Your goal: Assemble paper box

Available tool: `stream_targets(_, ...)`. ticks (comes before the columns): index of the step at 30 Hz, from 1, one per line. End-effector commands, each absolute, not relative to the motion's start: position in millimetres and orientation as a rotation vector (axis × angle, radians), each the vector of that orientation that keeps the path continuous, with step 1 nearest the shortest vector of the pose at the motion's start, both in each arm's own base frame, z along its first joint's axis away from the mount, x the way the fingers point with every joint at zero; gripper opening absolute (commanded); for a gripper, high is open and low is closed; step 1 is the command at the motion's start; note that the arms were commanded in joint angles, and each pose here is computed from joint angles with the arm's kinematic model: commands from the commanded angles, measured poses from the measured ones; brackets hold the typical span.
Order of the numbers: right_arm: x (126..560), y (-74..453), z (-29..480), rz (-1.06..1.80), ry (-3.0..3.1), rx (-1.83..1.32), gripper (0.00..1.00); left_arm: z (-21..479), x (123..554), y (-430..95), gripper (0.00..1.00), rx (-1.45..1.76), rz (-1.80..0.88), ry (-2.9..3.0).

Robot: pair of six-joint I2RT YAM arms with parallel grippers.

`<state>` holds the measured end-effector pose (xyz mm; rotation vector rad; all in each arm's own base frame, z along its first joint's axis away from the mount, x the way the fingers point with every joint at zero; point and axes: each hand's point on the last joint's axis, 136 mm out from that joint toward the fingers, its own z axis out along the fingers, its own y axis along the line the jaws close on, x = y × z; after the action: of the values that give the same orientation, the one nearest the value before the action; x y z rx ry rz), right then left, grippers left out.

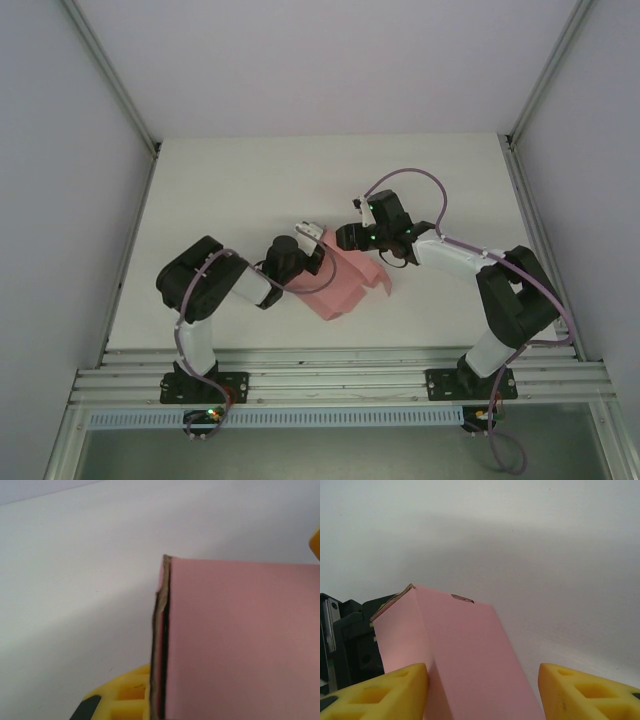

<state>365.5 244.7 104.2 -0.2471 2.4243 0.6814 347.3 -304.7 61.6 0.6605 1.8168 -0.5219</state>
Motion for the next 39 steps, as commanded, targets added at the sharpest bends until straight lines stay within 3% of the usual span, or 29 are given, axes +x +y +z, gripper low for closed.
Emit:
stream_targets(1, 326, 227, 53, 0.594, 2.642, -0.273, 0.62, 79, 368, -296, 0.0, 0.559, -0.487, 1.778)
stream_targets(5, 339, 223, 84, 0.541, 2.544, -0.302, 0.68, 92, 371, -288, 0.0, 0.482, -0.471, 1.792)
stream_targets(7, 349, 216, 109, 0.483, 2.466, -0.3, 0.76, 100, 370, -282, 0.0, 0.433, -0.472, 1.803)
stream_targets(8, 352, 211, 122, 0.452, 2.429, -0.296, 0.81, 104, 370, -279, 0.0, 0.407, -0.469, 1.815)
stream_targets(9, 353, 206, 135, 0.421, 2.395, -0.291, 0.95, 107, 371, -273, 0.0, 0.364, -0.451, 1.832)
stream_targets(10, 353, 200, 145, 0.391, 2.369, -0.288, 1.0, 111, 373, -267, 0.0, 0.319, -0.429, 1.842)
stream_targets(18, 334, 149, 190, 0.234, 2.203, -0.209, 1.0, 133, 368, -257, 0.0, 0.289, -0.381, 1.937)
stream_targets(26, 341, 137, 178, 0.15, 2.205, -0.176, 1.0, 147, 360, -266, 0.0, 0.282, -0.475, 1.951)
stream_targets(39, 370, 199, 172, 0.449, 2.154, -0.281, 1.0, 152, 351, -282, 0.0, 0.289, -0.588, 1.959)
